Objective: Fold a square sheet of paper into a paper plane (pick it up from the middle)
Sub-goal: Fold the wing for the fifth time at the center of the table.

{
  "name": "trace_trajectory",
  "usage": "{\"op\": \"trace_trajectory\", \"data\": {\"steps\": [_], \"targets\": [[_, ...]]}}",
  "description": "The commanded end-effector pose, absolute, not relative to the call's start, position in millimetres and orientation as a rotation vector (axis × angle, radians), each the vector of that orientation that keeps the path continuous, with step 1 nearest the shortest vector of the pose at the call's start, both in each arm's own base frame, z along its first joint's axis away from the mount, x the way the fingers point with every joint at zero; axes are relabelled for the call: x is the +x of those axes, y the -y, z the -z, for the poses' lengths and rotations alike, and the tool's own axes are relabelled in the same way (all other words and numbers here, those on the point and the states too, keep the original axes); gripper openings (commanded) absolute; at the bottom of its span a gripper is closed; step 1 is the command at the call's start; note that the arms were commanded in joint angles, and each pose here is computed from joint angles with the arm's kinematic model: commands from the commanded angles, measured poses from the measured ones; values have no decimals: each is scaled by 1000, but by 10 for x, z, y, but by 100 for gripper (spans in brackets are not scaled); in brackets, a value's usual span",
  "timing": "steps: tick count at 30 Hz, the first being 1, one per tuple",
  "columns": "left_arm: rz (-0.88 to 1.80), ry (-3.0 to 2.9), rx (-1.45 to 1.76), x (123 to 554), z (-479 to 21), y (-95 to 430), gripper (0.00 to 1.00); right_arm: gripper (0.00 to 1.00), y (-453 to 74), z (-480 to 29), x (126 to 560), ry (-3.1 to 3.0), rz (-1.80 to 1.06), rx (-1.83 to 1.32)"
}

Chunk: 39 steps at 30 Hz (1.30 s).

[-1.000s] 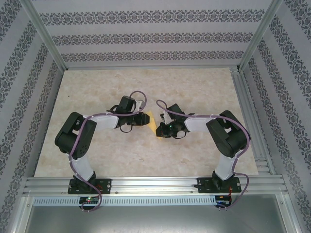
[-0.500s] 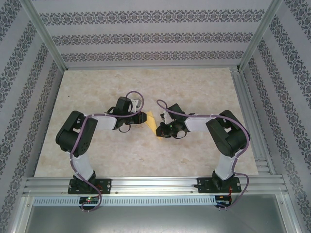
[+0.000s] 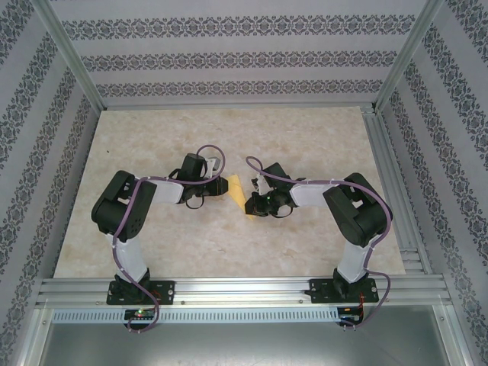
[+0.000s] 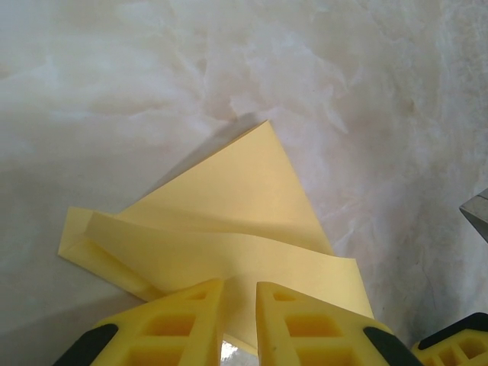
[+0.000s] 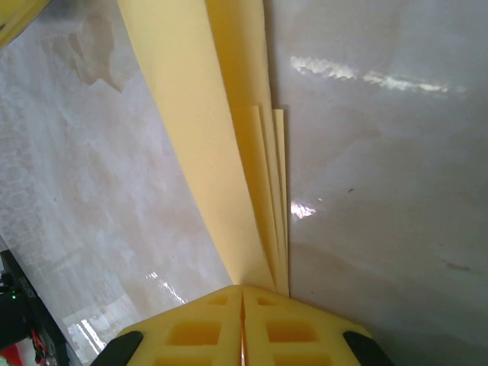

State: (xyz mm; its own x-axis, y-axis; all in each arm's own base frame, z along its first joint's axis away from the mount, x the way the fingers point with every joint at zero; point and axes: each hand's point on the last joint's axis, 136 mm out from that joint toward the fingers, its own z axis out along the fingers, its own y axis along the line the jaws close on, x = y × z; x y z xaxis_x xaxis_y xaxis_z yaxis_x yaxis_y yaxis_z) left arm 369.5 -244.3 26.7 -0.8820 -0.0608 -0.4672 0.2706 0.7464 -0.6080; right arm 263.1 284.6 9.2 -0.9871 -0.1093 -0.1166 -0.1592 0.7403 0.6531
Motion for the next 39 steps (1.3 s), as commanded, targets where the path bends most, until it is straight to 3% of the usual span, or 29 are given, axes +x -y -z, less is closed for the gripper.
{"op": "trace_trajectory", "data": {"steps": [1, 12, 21, 39], "targets": [[944, -2467, 139, 3819, -243, 2400, 20, 9, -2416, 459, 2321, -3097, -808, -103], [878, -2521, 121, 3869, -169, 2332, 19, 9, -2330, 542, 2258, -3138, -743, -99], [677, -2590, -60, 3909, -38, 1977, 19, 9, -2216, 592, 2218, -3170, -648, -90], [661, -2529, -121, 4215, -423, 1792, 21, 9, -2247, 575, 2242, -3158, -663, -98]]}}
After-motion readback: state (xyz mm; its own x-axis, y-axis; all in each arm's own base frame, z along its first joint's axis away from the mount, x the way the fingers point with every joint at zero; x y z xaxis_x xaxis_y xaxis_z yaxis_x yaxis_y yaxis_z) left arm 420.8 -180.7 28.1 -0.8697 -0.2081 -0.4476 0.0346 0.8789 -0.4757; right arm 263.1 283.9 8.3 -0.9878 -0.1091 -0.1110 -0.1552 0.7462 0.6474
